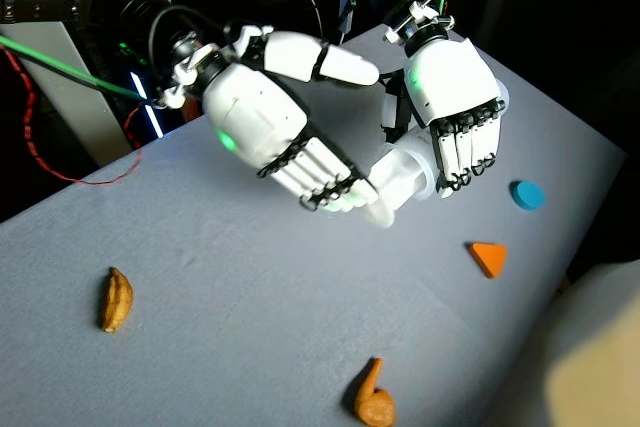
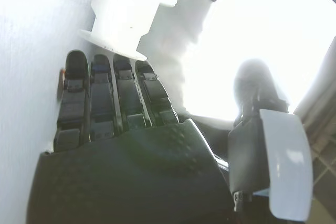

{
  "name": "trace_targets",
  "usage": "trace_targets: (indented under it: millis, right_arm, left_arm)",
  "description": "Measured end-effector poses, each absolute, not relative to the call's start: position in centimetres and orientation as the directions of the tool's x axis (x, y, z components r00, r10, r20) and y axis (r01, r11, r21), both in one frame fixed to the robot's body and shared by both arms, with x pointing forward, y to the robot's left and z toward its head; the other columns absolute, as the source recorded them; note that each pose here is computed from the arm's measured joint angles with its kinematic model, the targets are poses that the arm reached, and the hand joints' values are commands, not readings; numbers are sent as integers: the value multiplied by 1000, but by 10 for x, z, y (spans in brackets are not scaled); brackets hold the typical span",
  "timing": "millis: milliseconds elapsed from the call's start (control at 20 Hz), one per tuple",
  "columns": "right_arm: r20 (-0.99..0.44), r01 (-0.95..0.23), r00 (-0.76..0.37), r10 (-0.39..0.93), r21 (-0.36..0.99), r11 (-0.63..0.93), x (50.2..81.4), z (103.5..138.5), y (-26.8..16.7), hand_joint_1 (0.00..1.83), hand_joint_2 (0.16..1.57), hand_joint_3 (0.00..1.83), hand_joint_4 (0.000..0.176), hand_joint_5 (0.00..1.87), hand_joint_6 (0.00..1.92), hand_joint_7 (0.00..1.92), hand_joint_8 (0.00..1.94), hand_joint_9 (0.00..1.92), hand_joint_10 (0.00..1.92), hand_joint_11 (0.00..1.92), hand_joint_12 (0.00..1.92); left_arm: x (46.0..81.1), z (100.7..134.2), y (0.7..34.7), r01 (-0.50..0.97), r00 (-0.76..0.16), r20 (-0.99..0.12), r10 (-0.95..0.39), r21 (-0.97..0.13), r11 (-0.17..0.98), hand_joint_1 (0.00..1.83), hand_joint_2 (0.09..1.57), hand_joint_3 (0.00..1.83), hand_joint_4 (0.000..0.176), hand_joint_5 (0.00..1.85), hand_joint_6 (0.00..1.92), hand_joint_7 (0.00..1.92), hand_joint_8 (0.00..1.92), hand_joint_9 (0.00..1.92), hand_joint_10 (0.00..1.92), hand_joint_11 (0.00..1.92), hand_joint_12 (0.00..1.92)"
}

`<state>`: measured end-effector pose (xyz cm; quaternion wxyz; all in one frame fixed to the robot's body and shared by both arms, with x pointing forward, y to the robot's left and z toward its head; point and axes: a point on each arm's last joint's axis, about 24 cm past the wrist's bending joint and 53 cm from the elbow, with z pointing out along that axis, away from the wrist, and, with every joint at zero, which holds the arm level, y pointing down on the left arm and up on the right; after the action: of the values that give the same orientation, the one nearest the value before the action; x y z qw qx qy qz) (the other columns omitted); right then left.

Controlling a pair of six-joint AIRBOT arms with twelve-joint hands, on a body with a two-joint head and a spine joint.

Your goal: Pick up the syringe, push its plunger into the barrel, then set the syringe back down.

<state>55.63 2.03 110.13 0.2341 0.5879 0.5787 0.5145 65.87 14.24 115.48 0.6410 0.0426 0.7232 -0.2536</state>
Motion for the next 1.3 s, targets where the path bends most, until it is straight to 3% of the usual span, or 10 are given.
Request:
trace_targets:
  millis: [250, 350, 550, 700, 950, 1100, 1300]
  right_arm:
    - [376, 463, -244, 894, 855, -233, 552, 1104, 42, 0, 1088, 0, 0, 13, 1, 11, 2, 0, 0, 0, 107]
    - [385, 466, -258, 886, 853, -235, 551, 1106, 48, 0, 1089, 0, 0, 60, 3, 68, 2, 29, 3, 0, 261]
    - [385, 465, -258, 886, 853, -235, 551, 1106, 47, 0, 1089, 0, 0, 22, 0, 23, 0, 5, 0, 0, 240]
    - [328, 409, -313, 891, 894, -185, 550, 1109, 34, 0, 1089, 0, 0, 9, 1, 14, 0, 0, 0, 0, 192]
    - [257, 366, -345, 903, 923, -123, 548, 1118, -4, 0, 1089, 0, 0, 66, 9, 73, 9, 38, 8, 0, 304]
    - [200, 325, -321, 926, 941, -91, 551, 1126, -33, 0, 1089, 0, 0, 49, 0, 64, 2, 38, 1, 0, 337]
    - [12, 247, -279, 960, 967, 60, 554, 1131, -69, 0, 1089, 0, 0, 61, 3, 74, 3, 47, 3, 0, 318]
  left_arm:
    - [658, 1154, 142, 388, -182, -946, -269, -321, 864, 1386, 1078, 0, 0, 982, 818, 1085, 852, 991, 1091, 908, 990]
    - [658, 1156, 142, 389, -178, -946, -272, -321, 863, 1386, 1077, 0, 0, 990, 816, 1091, 842, 979, 1101, 896, 987]
    - [658, 1156, 142, 389, -178, -946, -272, -321, 864, 1386, 1074, 0, 0, 1017, 781, 1077, 846, 988, 1102, 876, 1013]
    - [656, 1156, 138, 400, -180, -945, -273, -324, 857, 1387, 1075, 0, 0, 1015, 778, 1073, 849, 988, 1109, 891, 1027]
    - [650, 1154, 123, 435, -192, -944, -267, -326, 840, 1385, 1085, 0, 0, 971, 818, 1067, 888, 976, 1119, 864, 1019]
    - [648, 1149, 117, 439, -206, -941, -268, -333, 834, 1384, 1088, 0, 0, 950, 848, 1056, 891, 983, 1126, 881, 1032]
    - [648, 1130, 110, 418, -247, -926, -286, -368, 831, 1386, 1079, 0, 0, 1009, 776, 1065, 866, 983, 1125, 879, 1039]
